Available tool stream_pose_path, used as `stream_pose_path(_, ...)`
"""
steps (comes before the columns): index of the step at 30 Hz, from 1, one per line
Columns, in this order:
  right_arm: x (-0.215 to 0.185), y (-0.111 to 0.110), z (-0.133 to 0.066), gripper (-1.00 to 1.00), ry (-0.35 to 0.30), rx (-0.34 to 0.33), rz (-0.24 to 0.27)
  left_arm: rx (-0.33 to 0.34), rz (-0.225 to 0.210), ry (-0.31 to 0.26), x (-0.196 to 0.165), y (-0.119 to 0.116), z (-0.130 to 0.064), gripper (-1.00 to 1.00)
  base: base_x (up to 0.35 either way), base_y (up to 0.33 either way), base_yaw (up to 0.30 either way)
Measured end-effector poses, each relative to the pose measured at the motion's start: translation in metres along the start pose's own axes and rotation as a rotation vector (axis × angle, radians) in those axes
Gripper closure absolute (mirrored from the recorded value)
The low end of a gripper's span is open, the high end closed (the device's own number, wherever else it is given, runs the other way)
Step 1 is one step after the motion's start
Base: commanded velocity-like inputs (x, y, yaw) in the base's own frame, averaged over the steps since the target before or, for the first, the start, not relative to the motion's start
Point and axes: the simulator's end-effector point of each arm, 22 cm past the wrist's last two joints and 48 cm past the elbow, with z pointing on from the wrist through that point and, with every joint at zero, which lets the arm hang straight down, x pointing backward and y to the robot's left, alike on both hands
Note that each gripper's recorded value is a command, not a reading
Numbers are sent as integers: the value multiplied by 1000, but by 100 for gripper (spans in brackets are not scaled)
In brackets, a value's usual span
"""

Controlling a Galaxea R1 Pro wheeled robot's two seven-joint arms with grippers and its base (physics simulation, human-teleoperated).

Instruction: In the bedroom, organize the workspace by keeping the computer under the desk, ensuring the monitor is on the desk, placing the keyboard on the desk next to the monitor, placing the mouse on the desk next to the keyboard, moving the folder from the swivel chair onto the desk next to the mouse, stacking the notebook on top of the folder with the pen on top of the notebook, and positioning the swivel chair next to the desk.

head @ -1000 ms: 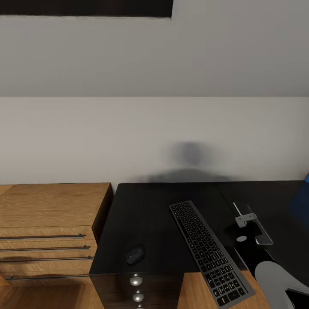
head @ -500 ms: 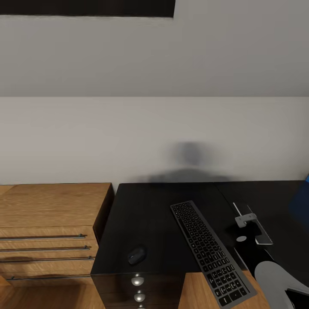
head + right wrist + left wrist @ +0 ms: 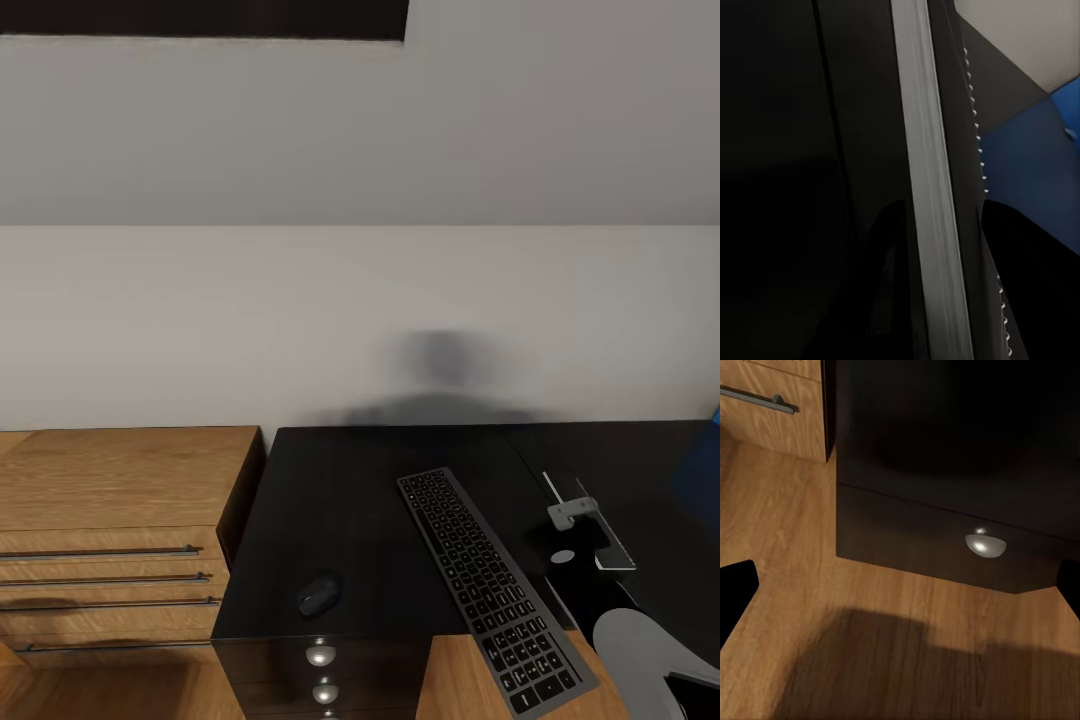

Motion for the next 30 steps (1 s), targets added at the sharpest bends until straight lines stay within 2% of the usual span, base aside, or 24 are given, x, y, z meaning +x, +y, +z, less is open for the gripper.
stream_pose_path(10,9,5,-1,100,17,-11,-8,0,0,0,0,0,0,-100,0,0,0)
stream_pose_path(11,9,5,-1,-100,17,-11,-8,0,0,-1,0,0,0,-100,0,0,0)
stream_pose_path(30,10,6,-1,-100,19,-13,-9,1,-1,0,0,-1,0,-100,0,0,0)
